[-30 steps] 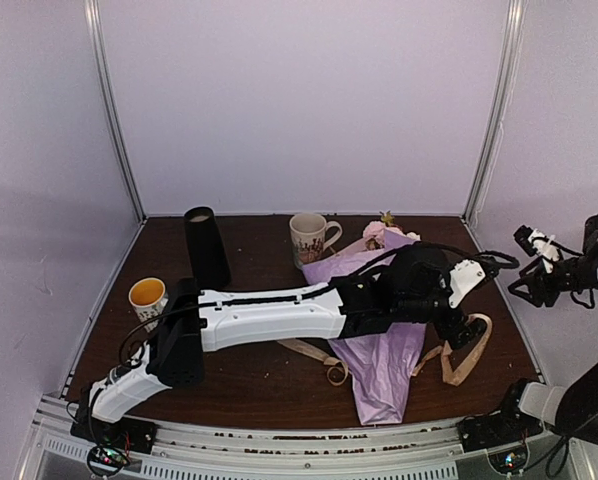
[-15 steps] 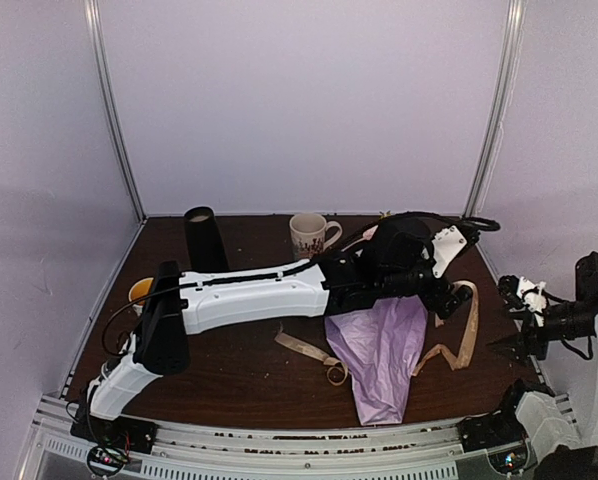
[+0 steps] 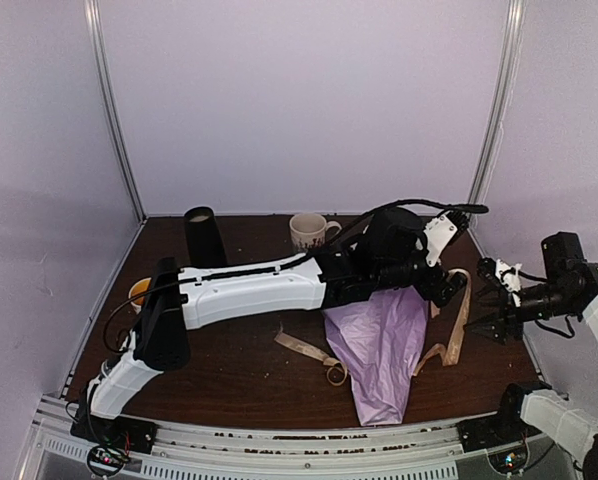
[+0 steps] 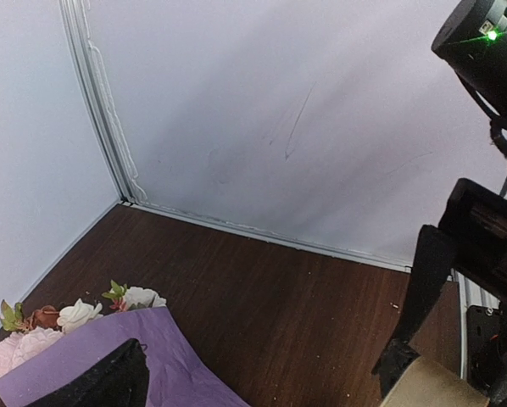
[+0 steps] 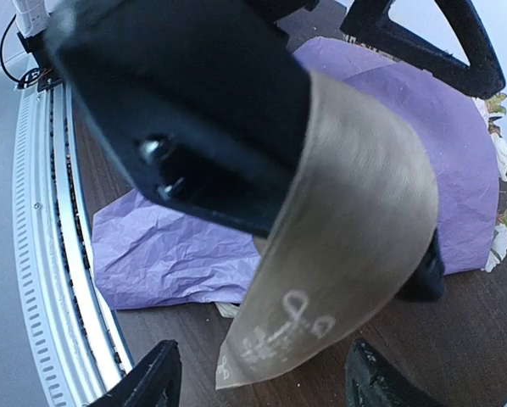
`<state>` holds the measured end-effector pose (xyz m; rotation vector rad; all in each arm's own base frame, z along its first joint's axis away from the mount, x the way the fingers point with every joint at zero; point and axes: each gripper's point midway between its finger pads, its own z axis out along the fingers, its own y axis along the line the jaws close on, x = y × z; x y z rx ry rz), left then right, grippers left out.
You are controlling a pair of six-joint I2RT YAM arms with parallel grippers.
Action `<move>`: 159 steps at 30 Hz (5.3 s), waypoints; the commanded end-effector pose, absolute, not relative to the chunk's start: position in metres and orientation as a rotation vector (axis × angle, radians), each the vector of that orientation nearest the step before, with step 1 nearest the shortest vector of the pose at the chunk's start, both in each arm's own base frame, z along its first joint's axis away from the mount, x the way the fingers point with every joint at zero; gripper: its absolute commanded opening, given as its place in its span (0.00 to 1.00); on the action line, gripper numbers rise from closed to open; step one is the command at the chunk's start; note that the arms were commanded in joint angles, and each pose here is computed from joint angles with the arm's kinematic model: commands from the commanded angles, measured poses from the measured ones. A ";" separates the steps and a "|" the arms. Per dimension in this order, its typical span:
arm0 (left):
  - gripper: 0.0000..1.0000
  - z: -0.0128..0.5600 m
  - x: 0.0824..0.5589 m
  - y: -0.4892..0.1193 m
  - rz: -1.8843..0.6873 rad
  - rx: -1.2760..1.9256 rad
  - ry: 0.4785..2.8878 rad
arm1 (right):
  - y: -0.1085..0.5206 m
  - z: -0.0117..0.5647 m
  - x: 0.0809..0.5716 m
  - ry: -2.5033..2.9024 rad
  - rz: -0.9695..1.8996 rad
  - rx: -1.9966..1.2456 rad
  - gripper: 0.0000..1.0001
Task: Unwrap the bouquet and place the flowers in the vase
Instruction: Untie the half-tied ribbon from the folded wrapping paper, then unfold the folded wrapping paper from the folded wrapping paper, then unfold the 2/3-folded wrapping paper from the folded wrapping paper.
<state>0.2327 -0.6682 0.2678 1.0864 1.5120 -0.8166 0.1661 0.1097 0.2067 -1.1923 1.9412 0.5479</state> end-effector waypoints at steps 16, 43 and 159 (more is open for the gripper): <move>0.98 0.265 0.262 -0.584 -0.512 0.966 1.626 | -0.002 0.194 0.267 2.236 0.151 -0.459 0.00; 0.43 0.148 0.221 -0.525 -0.513 1.240 1.828 | 0.040 0.202 0.234 2.213 0.225 -0.637 0.74; 0.71 0.311 0.193 -0.322 -0.126 0.574 1.665 | 0.399 0.158 0.208 1.881 0.482 -1.865 0.31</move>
